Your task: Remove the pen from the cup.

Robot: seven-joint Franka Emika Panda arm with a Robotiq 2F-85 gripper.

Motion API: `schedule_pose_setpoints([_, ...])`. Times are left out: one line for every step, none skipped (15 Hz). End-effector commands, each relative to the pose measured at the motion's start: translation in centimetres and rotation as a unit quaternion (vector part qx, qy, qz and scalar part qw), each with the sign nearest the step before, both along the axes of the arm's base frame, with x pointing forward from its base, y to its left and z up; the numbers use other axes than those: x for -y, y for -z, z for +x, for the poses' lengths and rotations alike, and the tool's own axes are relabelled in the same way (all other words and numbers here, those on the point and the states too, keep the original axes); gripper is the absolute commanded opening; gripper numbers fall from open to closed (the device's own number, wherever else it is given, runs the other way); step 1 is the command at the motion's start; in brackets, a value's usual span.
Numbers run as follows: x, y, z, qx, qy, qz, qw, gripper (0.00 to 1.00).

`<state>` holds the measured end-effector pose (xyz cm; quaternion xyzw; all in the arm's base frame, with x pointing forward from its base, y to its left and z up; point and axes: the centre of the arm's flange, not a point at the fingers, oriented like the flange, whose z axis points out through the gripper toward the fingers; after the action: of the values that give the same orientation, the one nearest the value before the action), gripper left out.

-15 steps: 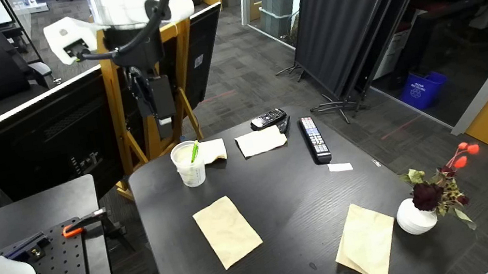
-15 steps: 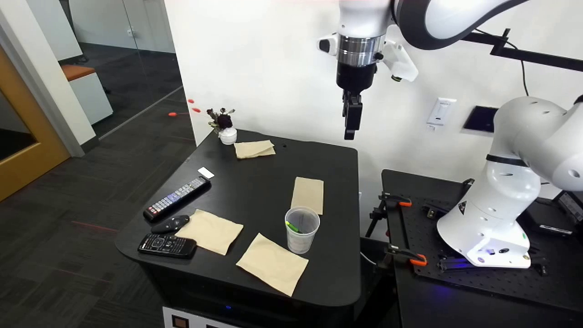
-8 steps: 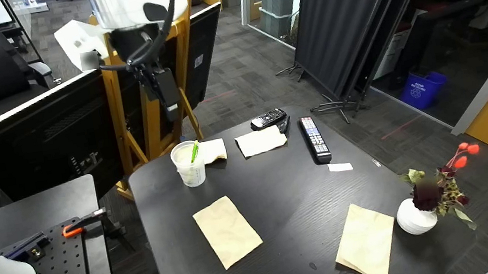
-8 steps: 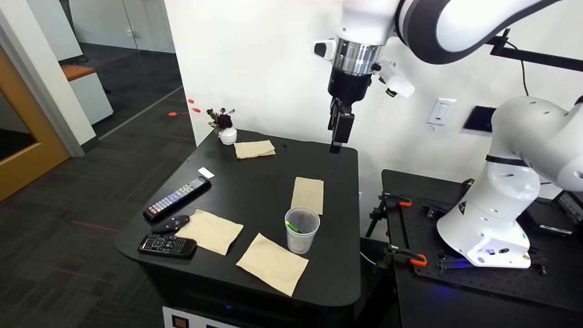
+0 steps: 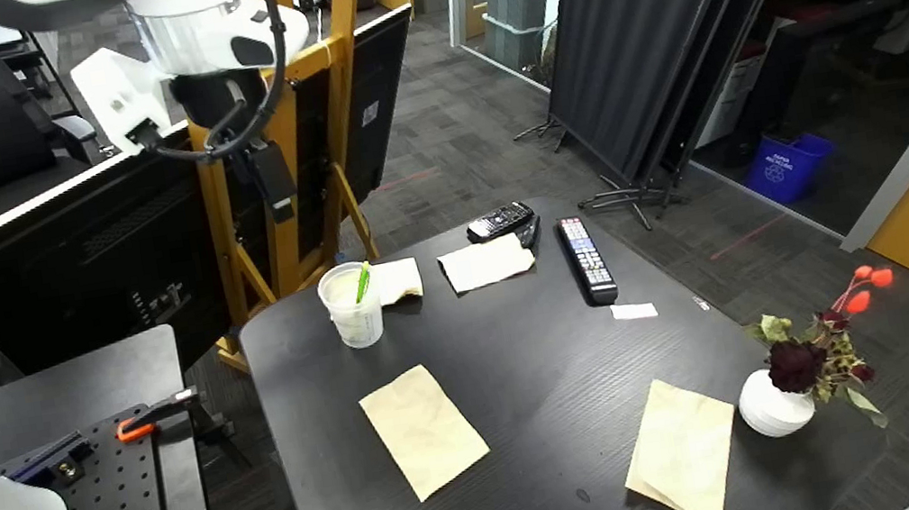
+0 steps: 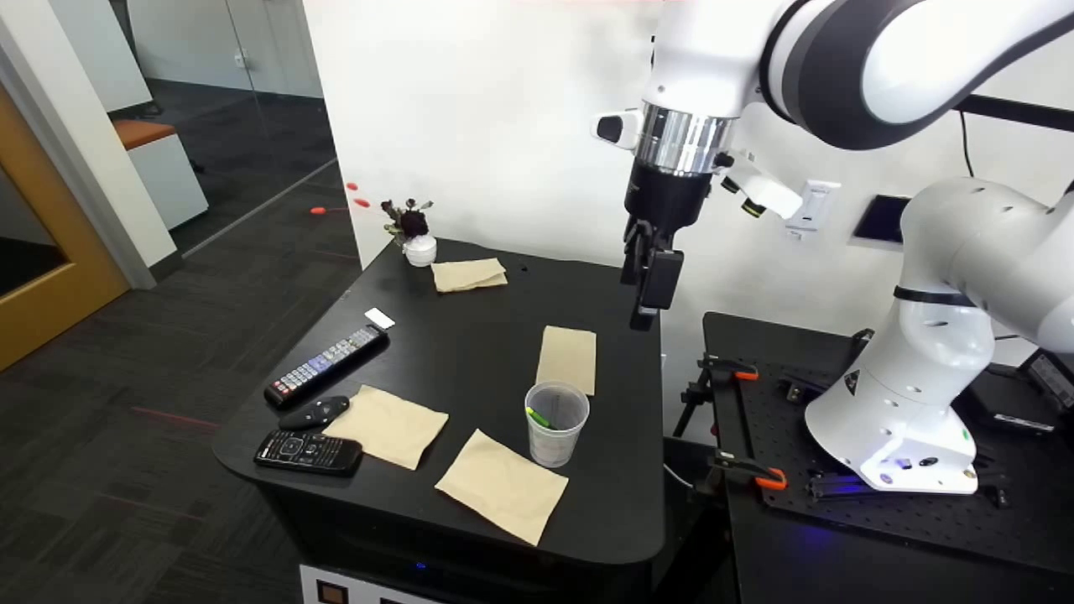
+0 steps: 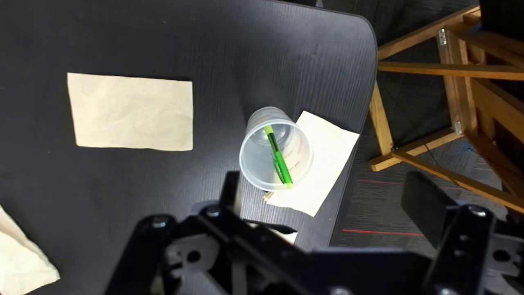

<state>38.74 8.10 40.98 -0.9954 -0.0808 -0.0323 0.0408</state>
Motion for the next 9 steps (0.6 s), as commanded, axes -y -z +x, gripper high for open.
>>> schedule_pose_setpoints([-1.1, 0.9, -1.7, 0.008, -0.008, -0.006, 0.9999, 1.0])
schedule_pose_setpoints([-0.7, 0.5, -0.7, -0.003, -0.008, -0.003, 1.0, 1.0])
schedule_pose_setpoints([-0.8, 0.7, -0.8, -0.005, -0.01, -0.004, 0.9999, 1.0])
schedule_pose_setpoints([-0.8, 0.7, -0.8, -0.005, -0.01, -0.004, 0.9999, 1.0])
schedule_pose_setpoints([-0.8, 0.7, -0.8, -0.005, -0.01, -0.004, 0.9999, 1.0])
schedule_pose_setpoints([-0.8, 0.7, -0.8, -0.005, -0.01, -0.004, 0.9999, 1.0])
schedule_pose_setpoints([-0.8, 0.7, -0.8, -0.005, -0.009, -0.004, 0.9999, 1.0])
schedule_pose_setpoints([-0.8, 0.7, -0.8, -0.005, -0.01, -0.004, 0.9999, 1.0])
schedule_pose_setpoints([-0.8, 1.0, -0.6, 0.001, -0.007, -0.009, 0.9999, 1.0])
